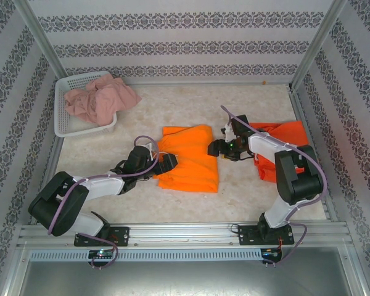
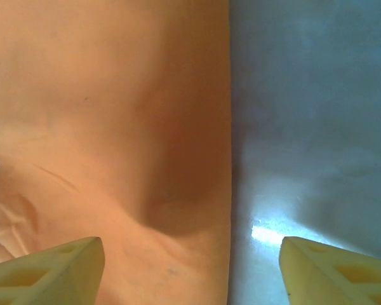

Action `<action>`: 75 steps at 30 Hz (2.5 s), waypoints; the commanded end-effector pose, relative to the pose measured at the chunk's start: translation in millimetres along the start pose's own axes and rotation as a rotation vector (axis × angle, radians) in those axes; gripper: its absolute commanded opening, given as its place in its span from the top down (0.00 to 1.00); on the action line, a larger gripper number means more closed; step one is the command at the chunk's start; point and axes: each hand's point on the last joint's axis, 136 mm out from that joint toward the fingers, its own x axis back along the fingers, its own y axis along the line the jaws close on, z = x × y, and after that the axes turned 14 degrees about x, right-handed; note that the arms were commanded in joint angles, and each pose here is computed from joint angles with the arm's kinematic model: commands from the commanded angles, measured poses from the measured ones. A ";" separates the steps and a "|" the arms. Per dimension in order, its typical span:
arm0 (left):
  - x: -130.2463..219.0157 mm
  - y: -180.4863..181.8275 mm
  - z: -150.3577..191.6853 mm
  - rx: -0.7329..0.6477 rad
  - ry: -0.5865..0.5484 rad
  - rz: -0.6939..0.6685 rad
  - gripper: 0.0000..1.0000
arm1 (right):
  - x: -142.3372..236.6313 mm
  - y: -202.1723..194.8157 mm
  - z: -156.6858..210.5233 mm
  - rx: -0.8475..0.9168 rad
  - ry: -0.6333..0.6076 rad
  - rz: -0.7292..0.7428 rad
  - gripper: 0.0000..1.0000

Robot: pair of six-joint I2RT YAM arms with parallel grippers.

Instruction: Fold and stack the shorts

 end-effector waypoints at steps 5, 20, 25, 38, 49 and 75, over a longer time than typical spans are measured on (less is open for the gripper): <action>-3.3 32.2 12.3 0.016 0.028 -0.097 0.00 | -15.0 12.8 -12.2 0.035 0.003 -0.023 0.38; -3.0 34.5 13.2 0.016 0.027 -0.099 0.00 | -29.1 1.6 -5.2 0.013 0.041 0.021 0.44; -3.0 33.8 12.9 0.019 0.026 -0.096 0.00 | -33.6 4.7 -2.0 -0.005 0.050 -0.001 0.48; 2.1 25.2 10.8 0.030 0.016 -0.069 0.00 | -29.5 4.4 -4.6 0.003 0.047 0.069 0.92; 36.3 -14.1 -7.6 -0.009 -0.065 -0.002 0.00 | 51.2 14.0 -27.0 0.118 -0.130 0.228 1.00; 48.8 -17.5 -12.3 -0.024 -0.097 0.055 0.00 | 233.4 -36.0 -47.1 0.250 0.076 0.705 1.00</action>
